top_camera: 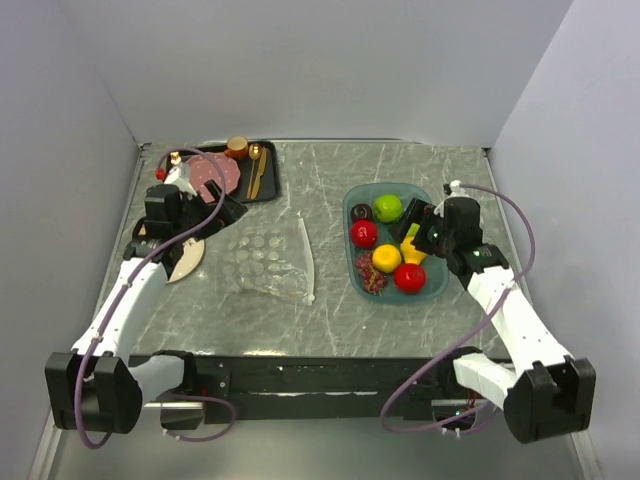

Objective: Place the food in the zip-top bag and seal the zipper
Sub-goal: Pick up the zipper food storage bag at the center of the board.

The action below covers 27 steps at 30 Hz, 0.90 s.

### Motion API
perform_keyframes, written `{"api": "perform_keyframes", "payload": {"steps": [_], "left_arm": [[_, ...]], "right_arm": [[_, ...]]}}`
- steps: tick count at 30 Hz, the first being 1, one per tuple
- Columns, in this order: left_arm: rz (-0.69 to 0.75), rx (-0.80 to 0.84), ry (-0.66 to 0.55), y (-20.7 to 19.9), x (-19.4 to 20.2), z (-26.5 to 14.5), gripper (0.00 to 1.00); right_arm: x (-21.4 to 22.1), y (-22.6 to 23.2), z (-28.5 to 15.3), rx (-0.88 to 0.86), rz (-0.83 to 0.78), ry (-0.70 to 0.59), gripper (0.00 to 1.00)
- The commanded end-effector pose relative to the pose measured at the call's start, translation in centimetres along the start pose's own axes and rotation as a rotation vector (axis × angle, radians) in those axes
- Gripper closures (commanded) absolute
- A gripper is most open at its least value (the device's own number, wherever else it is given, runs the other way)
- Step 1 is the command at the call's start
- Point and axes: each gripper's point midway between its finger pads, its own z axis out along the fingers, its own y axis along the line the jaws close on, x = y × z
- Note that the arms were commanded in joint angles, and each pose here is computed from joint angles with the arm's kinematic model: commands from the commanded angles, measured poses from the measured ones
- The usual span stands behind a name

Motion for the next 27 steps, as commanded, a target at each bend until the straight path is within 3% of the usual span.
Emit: {"api": "perform_keyframes", "payload": {"steps": [1, 5, 10, 12, 13, 16, 20, 27], "left_arm": [[-0.013, 0.095, -0.017, -2.2, -0.6, -1.0, 0.01], [0.026, 0.143, 0.035, -2.1, 0.6, -0.6, 0.01], [-0.039, 0.25, 0.163, -2.2, 2.4, 0.6, 0.01], [-0.023, 0.148, 0.174, -1.3, 3.0, 1.0, 0.01], [0.027, 0.042, 0.09, -0.5, 1.4, 1.2, 0.01], [0.111, -0.063, 0.075, -1.8, 1.4, 1.2, 0.01], [0.256, -0.099, 0.2, -5.1, 6.4, 3.1, 0.01], [0.407, -0.324, 0.297, -5.1, 11.9, 7.0, 0.05]], "right_arm": [[-1.5, 2.2, -0.5, -0.072, -0.048, 0.016, 0.0], [-2.2, 2.7, -1.0, -0.088, -0.034, -0.026, 0.0], [-3.1, 3.2, -1.9, -0.121, -0.04, -0.089, 0.0], [-3.3, 3.3, -1.6, -0.117, -0.048, -0.08, 0.0], [-2.9, 3.1, -1.5, -0.101, -0.047, -0.051, 0.0], [-3.1, 2.7, -1.2, -0.045, -0.046, 0.005, 0.0], [-3.1, 2.3, -1.2, -0.005, -0.001, 0.022, 0.0], [-2.7, 1.9, -1.7, -0.025, -0.024, -0.032, 0.0]]}}
